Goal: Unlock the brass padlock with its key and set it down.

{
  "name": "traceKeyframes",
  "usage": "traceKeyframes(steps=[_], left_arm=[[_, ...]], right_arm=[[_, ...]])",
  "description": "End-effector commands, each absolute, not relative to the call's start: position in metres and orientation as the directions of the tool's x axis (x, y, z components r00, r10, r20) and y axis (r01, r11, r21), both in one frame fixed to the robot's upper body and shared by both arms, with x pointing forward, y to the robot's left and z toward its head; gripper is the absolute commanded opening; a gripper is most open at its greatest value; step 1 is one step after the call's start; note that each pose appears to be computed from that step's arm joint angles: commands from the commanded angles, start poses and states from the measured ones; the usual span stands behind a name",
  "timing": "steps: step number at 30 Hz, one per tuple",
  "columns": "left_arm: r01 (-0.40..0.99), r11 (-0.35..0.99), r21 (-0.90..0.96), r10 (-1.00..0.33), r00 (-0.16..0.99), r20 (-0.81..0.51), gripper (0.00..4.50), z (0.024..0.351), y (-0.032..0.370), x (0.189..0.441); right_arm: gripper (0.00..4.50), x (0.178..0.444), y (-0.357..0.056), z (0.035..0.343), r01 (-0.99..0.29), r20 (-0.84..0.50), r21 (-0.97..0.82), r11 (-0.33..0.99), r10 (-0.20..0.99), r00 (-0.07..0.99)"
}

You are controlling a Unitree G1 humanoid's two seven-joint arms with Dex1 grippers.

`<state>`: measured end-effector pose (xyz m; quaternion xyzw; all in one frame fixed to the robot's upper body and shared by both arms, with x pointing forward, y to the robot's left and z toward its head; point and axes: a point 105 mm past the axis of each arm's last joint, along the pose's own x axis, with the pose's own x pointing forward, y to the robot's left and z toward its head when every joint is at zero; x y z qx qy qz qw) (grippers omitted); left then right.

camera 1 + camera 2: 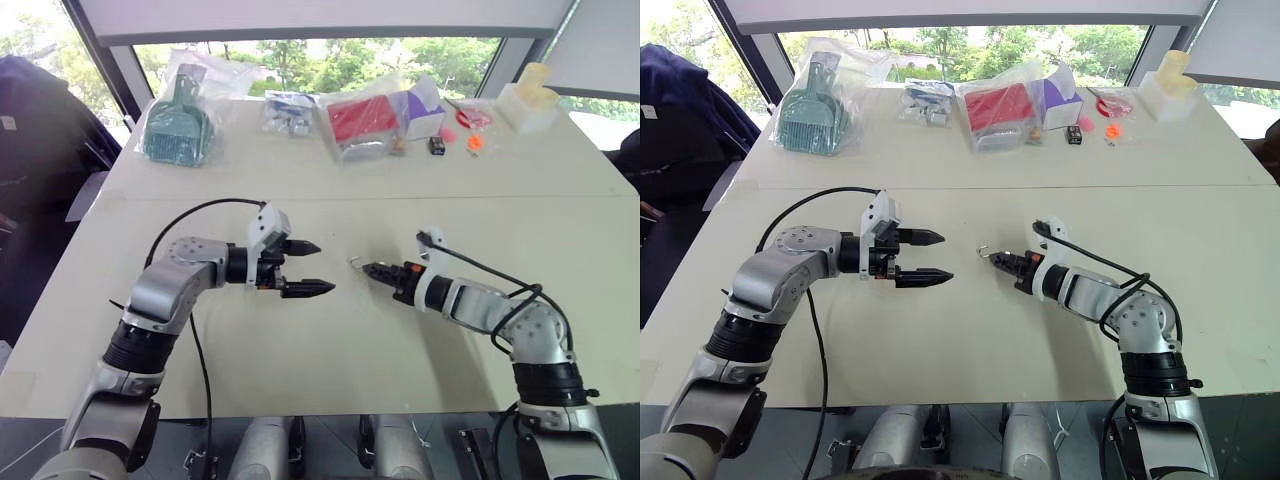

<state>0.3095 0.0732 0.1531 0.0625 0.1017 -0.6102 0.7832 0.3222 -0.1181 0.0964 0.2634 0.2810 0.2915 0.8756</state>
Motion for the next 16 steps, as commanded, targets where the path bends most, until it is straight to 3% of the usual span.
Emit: traceKeyframes(steps=[1,5,16], left_arm=[[0.97,0.242,0.006,-0.95,0.238,-0.204,4.5,0.163,0.071,0.306],[0.966,0.26,0.016,-0.943,0.257,-0.212,4.5,0.161,0.071,0.311],[0.956,0.292,0.03,-0.935,0.292,-0.201,4.5,0.159,0.079,0.315]], right_arm=[[2.4,0.326,-0.116,0.11,-0.425,-0.3,0.596,0.682,0.679,0.67],[4.44,0.327,-0.127,0.117,-0.444,-0.28,0.578,0.684,0.678,0.68],[4.44,0.289,-0.204,0.146,-0.597,-0.317,0.178,0.783,0.62,0.718]])
